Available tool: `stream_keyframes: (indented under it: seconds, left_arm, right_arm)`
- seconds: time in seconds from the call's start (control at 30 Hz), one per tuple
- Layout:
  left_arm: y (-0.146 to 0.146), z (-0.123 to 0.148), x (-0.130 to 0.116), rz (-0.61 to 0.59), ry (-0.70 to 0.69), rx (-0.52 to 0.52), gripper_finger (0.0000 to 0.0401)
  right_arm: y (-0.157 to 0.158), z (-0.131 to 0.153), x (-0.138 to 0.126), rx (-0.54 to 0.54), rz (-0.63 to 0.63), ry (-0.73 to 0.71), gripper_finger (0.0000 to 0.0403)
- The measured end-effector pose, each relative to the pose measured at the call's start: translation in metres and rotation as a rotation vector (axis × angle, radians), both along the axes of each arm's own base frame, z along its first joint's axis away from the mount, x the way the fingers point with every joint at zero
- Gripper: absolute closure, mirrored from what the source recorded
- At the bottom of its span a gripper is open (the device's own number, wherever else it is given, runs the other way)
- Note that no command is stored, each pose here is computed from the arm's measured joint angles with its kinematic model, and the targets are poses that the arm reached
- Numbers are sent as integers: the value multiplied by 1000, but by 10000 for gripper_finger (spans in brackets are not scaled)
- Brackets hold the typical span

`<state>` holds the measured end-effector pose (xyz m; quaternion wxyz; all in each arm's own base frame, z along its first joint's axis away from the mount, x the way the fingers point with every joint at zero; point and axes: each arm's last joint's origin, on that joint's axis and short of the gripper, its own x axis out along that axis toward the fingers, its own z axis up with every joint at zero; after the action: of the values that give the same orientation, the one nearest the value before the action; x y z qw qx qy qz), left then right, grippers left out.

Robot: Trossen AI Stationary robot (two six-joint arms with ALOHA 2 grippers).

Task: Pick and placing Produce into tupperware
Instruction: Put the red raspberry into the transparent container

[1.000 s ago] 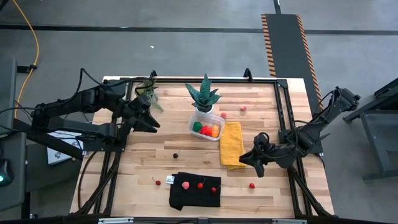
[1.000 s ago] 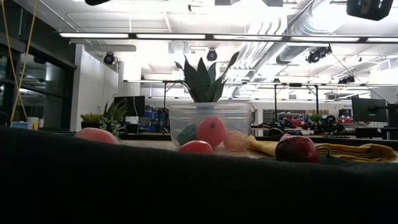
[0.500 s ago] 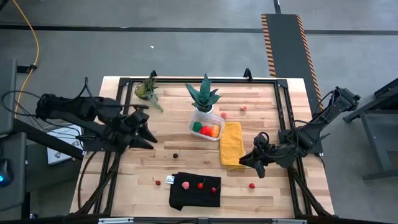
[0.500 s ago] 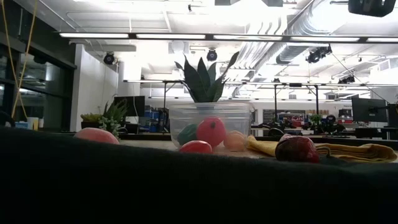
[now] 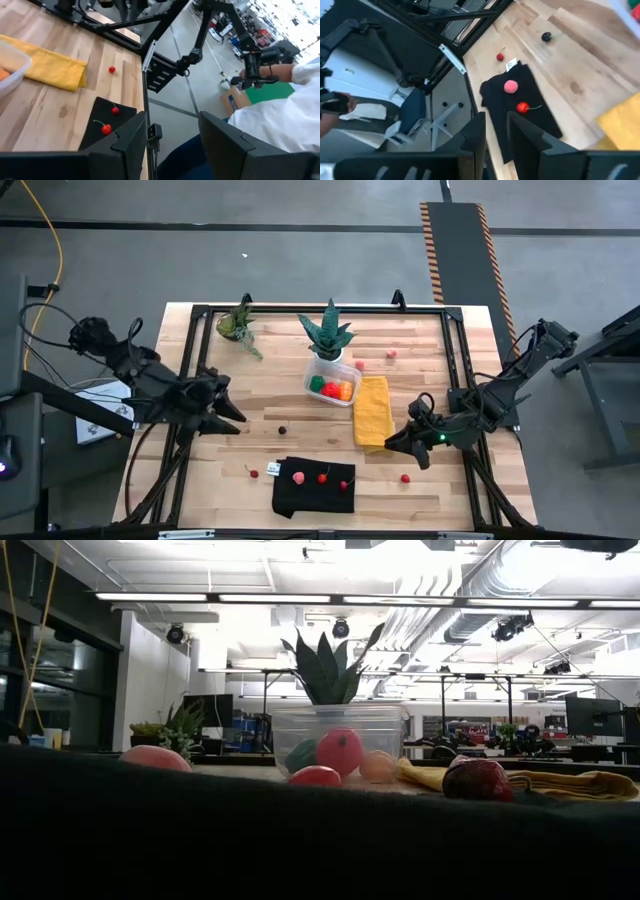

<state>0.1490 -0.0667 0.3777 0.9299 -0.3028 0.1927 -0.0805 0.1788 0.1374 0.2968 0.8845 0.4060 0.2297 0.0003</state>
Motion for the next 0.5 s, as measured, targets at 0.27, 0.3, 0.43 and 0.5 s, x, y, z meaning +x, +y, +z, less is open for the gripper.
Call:
stream_keyframes:
  seconds: [0.27, 0.3, 0.43, 0.5]
  left_arm:
    - [-15, -1, -8, 47, -3, -8, 233]
    - [-16, -2, -9, 54, -2, -8, 233]
    - [-22, -8, -11, 80, 14, -20, 233]
    - [-25, -13, -12, 96, 24, -22, 233]
  right_arm:
    - [13, 0, -13, 32, -15, -5, 334]
    - [14, -1, -15, 30, -24, 0, 334]
    - [17, -6, -23, 48, -58, 47, 334]
    - [18, -9, -26, 67, -71, 79, 334]
